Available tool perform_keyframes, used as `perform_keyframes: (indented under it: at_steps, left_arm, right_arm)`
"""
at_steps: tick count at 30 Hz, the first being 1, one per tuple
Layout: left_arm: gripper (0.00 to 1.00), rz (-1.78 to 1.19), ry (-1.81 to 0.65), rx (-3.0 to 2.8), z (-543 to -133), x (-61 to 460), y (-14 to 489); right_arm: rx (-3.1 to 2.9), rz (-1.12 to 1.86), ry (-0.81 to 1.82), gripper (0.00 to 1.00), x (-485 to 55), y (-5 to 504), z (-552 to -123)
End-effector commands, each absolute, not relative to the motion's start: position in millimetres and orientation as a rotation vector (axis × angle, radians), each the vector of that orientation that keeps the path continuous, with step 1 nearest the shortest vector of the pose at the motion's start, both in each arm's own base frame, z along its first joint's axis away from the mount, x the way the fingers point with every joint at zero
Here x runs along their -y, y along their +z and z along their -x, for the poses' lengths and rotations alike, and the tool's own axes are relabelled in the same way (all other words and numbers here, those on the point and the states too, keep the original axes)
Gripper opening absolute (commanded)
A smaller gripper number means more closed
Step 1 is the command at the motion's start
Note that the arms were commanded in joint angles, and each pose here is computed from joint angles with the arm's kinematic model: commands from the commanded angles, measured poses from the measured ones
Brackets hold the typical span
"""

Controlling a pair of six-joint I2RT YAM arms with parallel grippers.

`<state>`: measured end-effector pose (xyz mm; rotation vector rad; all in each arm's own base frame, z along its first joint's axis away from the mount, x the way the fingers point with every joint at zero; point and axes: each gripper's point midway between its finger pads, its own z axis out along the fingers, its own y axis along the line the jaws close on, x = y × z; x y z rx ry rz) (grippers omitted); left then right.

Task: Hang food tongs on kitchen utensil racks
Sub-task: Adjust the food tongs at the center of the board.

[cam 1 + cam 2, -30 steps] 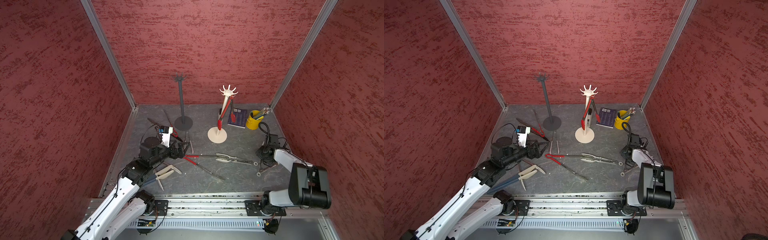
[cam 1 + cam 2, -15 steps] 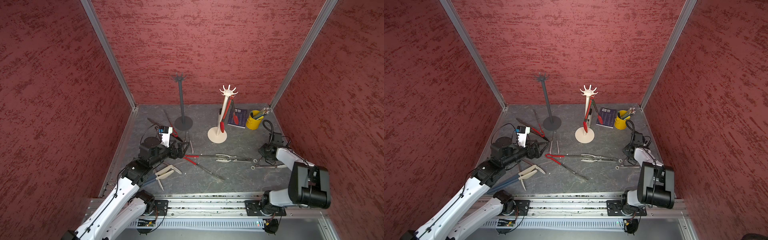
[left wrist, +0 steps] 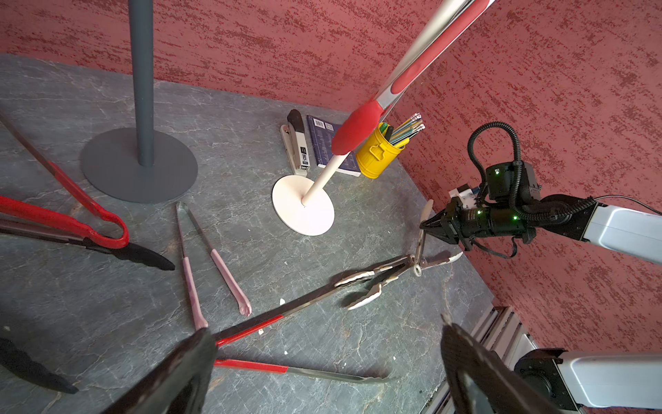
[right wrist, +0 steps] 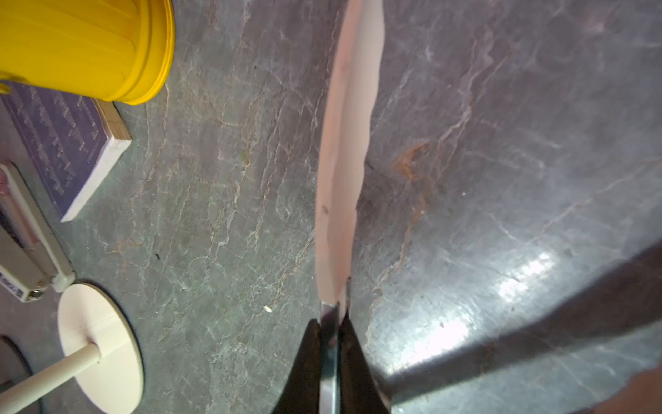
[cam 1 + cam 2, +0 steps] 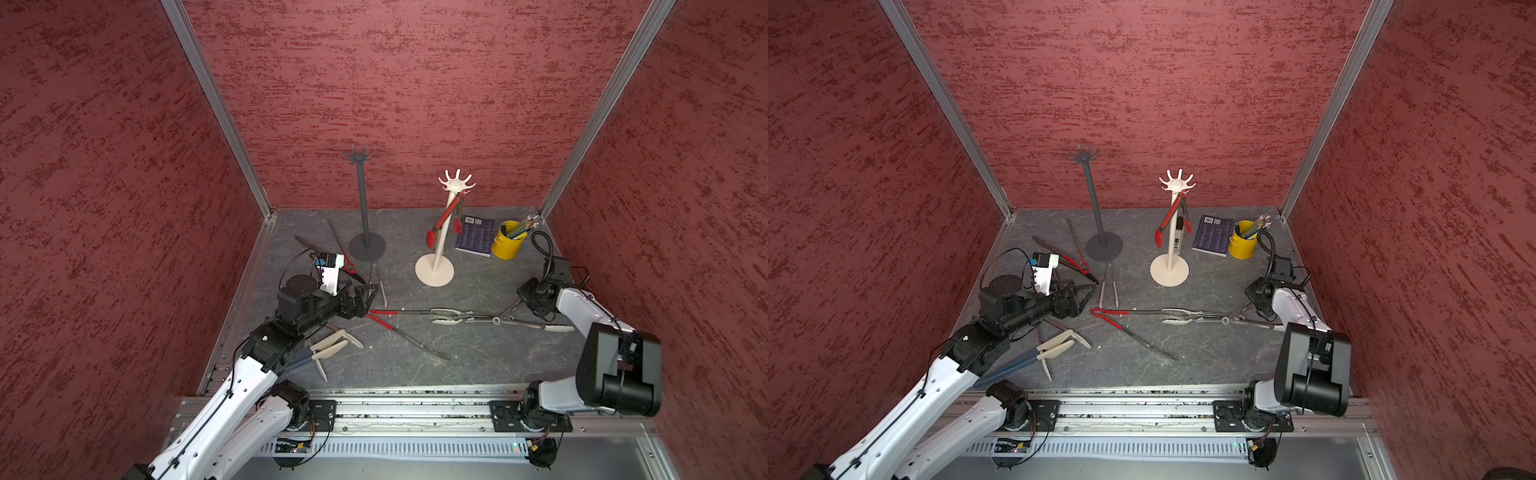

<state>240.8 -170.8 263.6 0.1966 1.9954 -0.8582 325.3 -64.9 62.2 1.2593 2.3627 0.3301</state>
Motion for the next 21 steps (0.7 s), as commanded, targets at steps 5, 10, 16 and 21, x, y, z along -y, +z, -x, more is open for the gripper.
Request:
perform_keyframes:
  at_steps: [5,10,16,21]
  left_arm:
    - [1.0,-0.209,-0.87,-2.004,-241,173,260]
    - [1.0,-0.209,-0.877,-2.004,-241,173,261]
    - [1.0,-0.209,-0.882,-2.002,-241,174,262]
    - [1.0,-0.209,-0.881,-2.007,-241,174,262]
  right_arm:
    - [-2.112,-1.467,0.538,0.01,81,86,-348]
    - [-1.916,-1.663,0.585,0.02,104,86,-350]
    - [-1.72,-1.847,0.573,0.01,125,80,-345]
    - [-1.541,-1.992,0.557,0.01,132,69,-329]
